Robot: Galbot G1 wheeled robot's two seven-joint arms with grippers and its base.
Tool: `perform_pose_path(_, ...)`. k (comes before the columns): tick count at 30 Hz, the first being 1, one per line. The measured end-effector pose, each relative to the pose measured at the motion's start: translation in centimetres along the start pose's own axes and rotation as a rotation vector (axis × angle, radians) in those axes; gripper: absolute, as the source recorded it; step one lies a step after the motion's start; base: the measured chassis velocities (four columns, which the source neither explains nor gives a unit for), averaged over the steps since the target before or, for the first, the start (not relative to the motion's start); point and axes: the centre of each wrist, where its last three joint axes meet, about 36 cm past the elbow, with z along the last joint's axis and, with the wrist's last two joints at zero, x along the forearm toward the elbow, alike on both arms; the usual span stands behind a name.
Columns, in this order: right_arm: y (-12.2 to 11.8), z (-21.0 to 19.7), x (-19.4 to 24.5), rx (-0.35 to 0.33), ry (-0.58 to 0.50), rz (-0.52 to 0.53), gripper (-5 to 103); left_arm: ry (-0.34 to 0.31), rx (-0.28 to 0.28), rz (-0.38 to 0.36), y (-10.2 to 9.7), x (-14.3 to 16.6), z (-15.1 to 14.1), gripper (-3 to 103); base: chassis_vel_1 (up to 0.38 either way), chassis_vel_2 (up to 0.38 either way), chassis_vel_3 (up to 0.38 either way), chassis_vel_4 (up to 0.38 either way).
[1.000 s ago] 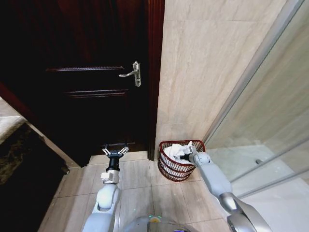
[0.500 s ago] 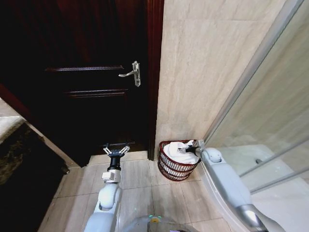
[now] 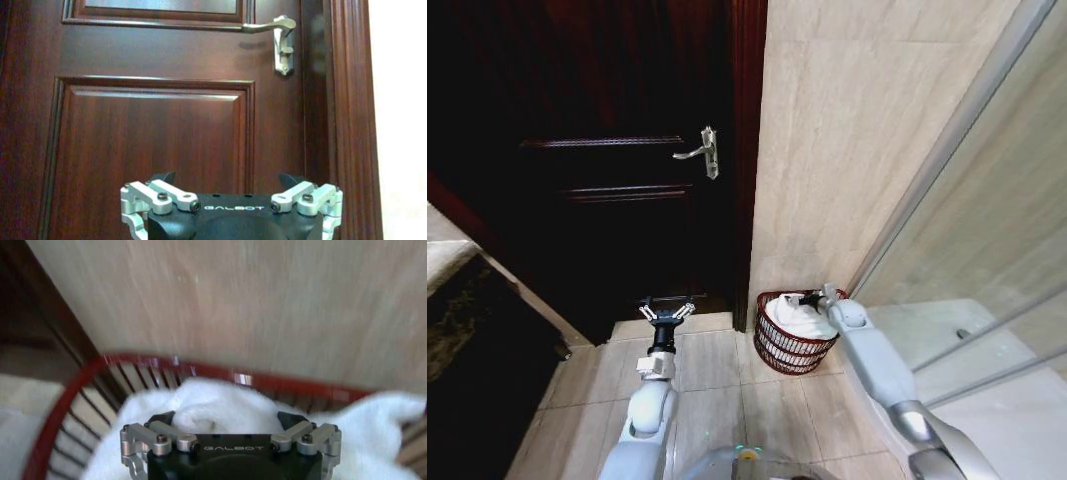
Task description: Discard the used towel into the hamper.
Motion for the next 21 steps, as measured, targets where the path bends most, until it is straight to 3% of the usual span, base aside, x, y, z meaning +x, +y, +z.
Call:
perform_pose_path(7,-2.0,2.8,-0.2,-0.016,0.094,-0.004,100,0.017,0.006,-0.006,-0.4,0.2,0.7,100,0.000,0.000,0.000,0.000)
perform_pose_path(12,-2.9,4.0,-1.2,-0.070,0.137,-0.018,100,0.016,0.008,0.000,-1.1,-0.1,1.0,100,0.000,0.000,0.000,0.000)
perform_pose_path(18,-2.6,2.8,-0.4,-0.055,0.056,0.003,100,0.015,0.006,0.008,-1.2,-0.6,0.7,100,0.000,0.000,0.000,0.000)
perform_pose_path(21,-3.2,-0.2,2.8,-0.020,-0.050,0.030,100,0.011,0.012,0.006,-1.4,-0.9,0.7,100,0.000,0.000,0.000,0.000)
